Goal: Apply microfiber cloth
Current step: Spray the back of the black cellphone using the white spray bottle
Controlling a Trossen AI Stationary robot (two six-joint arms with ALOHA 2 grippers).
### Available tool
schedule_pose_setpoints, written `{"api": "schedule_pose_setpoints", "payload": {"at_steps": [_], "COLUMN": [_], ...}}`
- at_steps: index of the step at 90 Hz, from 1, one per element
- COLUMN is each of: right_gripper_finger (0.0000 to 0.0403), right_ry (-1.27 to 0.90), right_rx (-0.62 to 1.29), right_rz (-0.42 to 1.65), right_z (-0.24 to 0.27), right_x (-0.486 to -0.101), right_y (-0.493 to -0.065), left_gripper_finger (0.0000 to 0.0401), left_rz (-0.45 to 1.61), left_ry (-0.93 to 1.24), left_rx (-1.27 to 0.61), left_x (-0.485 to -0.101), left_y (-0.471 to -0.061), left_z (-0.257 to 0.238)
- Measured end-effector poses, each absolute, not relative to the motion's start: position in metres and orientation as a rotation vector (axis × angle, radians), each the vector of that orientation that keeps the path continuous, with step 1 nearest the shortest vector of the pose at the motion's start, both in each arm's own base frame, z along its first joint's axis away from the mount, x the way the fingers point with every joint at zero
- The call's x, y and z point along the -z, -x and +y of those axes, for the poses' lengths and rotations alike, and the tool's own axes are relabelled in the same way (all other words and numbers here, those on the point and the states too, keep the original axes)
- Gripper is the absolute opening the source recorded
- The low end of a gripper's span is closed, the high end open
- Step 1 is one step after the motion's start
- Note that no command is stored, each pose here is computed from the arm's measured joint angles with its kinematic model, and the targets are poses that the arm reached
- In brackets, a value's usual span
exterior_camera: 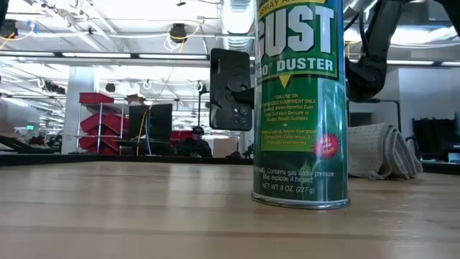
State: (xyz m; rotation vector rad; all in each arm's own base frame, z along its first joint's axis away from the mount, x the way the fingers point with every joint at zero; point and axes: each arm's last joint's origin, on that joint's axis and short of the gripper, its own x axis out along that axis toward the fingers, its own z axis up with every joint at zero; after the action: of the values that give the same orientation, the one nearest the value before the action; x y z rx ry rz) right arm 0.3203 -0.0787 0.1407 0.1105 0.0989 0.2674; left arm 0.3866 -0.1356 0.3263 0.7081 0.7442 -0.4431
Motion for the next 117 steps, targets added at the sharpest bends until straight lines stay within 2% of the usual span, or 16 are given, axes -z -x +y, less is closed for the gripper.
{"api": "schedule_pose_setpoints", "payload": {"at_steps": [23, 59, 89, 117], "right_gripper_finger": [0.0012, 0.0012, 0.0012, 0.0012], "right_ry": [-0.116, -0.088, -0.033, -0.039], "right_rx": [-0.268, -0.236, -0.105, -0.067], "right_rz": [0.112, 0.105, 0.059, 0.086], "right_z": [-0.079, -0.079, -0.082, -0.077], "right_x": [-0.139, -0.141, -0.161, -0.159], "right_y": [-0.320, -0.319, -0.280, -0.266], "left_gripper_finger": [0.0000, 0.0000, 0.0000, 0.0000], "left_rz": [0.757, 0.759, 0.763, 0.774], "left_ry": [-0.717, -0.773, -0.789, -0.795], "left_rx": [0.436, 0.436, 0.442, 0.466], "left_x": [-0.322, -0.341, -0.339, -0.332], "left_y": [-0.391, -0.387, -0.389, -0.396], "left_z": [-0.133, -0.131, -0.127, -0.122]}}
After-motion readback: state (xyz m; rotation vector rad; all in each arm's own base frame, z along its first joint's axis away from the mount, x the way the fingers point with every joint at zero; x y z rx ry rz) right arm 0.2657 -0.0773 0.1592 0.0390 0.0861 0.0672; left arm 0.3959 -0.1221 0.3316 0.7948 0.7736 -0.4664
